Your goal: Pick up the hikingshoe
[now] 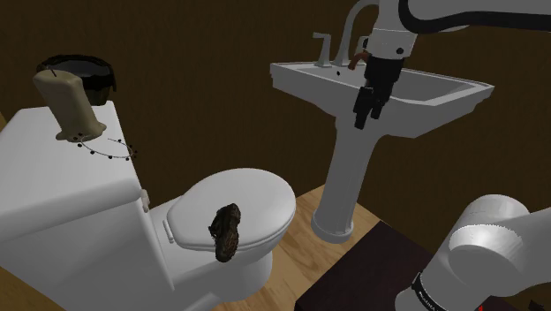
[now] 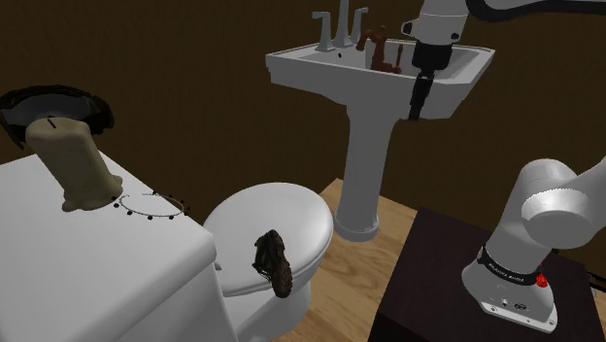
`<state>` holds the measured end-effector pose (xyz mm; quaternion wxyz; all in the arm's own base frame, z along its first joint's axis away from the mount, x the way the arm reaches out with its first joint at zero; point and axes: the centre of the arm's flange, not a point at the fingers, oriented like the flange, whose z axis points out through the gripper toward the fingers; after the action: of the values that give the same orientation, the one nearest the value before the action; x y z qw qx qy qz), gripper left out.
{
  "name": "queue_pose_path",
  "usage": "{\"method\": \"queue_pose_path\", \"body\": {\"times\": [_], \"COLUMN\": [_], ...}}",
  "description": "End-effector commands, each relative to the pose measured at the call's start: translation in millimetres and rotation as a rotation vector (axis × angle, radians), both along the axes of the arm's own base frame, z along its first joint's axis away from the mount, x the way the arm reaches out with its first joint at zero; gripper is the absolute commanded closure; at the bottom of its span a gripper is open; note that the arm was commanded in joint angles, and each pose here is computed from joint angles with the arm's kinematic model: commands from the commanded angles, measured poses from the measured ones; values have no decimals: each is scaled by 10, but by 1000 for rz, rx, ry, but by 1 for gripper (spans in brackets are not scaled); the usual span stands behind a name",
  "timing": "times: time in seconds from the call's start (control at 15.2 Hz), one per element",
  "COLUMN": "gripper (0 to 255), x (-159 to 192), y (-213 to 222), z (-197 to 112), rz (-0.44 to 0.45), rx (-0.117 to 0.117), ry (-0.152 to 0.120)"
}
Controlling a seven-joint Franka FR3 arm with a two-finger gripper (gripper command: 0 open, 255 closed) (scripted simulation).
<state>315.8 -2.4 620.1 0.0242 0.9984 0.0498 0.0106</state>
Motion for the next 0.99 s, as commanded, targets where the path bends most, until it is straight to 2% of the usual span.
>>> {"method": "queue_pose_path", "body": {"times": [0.0,0.92], "gripper": [0,0], "x": [0,639], "y": [0,1553], "z": [0,-1119], "rz": [0,-189], "rx": [0,-117], "ry": [0,34]}}
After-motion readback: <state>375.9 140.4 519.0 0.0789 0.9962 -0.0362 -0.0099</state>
